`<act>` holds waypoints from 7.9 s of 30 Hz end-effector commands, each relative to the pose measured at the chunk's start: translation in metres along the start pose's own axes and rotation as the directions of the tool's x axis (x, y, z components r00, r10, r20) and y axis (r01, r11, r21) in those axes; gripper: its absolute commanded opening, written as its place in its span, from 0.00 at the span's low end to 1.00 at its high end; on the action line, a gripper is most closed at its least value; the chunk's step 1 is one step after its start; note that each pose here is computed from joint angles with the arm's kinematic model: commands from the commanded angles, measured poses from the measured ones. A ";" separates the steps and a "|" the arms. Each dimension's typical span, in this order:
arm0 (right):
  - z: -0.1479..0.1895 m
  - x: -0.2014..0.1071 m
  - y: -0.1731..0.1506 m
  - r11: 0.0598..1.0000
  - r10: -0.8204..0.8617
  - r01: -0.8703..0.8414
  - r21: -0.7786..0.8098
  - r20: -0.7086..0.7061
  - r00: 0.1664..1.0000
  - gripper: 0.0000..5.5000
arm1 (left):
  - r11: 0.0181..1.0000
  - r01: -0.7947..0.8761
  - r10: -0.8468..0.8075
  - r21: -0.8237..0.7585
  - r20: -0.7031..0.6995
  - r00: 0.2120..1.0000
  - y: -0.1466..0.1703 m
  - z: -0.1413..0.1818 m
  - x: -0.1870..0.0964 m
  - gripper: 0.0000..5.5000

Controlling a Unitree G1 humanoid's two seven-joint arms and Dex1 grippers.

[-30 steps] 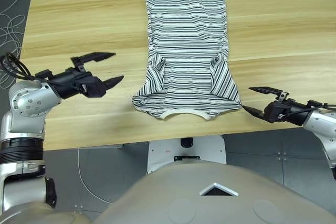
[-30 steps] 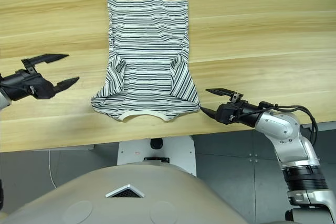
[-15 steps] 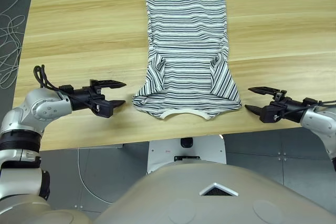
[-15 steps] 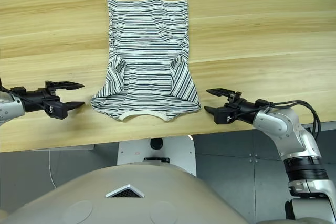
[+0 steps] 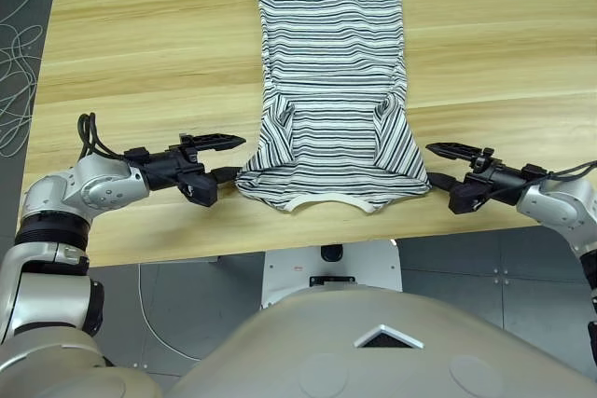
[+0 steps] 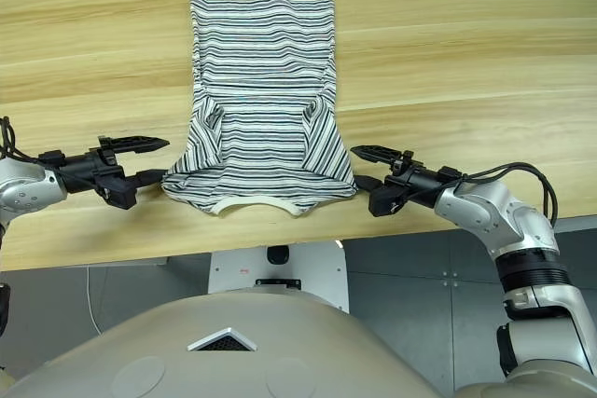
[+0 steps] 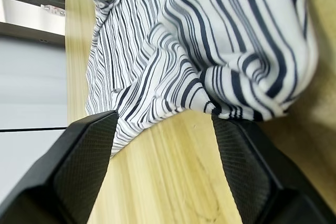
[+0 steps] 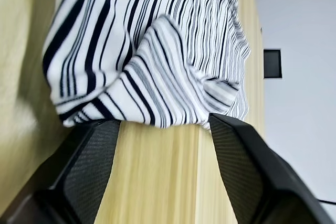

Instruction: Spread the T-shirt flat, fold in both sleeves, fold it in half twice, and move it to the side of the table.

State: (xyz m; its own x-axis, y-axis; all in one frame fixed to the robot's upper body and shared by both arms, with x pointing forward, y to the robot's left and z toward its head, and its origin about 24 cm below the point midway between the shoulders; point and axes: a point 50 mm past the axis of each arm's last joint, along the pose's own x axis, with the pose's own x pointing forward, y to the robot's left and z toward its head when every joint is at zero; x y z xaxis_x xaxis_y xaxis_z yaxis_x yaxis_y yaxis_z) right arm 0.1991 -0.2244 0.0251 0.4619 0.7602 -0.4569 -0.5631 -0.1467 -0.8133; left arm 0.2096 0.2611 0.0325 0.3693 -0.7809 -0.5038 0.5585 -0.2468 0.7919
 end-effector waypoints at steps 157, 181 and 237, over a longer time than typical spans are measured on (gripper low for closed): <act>0.037 0.014 -0.028 0.586 -0.197 -0.213 0.782 0.392 0.899 0.02 | 0.571 0.399 0.123 -0.718 0.555 0.823 0.029 0.059 0.021 0.02; -0.028 0.063 -0.071 0.126 -0.554 0.221 0.967 -0.116 0.825 0.02 | 0.045 -0.029 0.628 -0.999 0.006 0.778 0.052 -0.029 0.052 0.02; -0.065 0.142 -0.097 -0.429 -0.304 0.472 0.770 -0.616 0.727 0.20 | -0.564 -0.391 0.414 -0.727 -0.659 0.628 0.090 -0.074 0.116 0.02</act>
State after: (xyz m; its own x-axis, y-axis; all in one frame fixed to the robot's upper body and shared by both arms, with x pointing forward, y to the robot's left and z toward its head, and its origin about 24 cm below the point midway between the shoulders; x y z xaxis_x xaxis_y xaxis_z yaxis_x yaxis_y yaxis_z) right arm 0.3599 -0.1493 0.0117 0.9343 0.1920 -0.3002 -0.0711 0.9260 0.3708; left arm 0.3551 0.1959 0.0202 0.9603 -0.2039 -0.1904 0.0929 0.8773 -0.4709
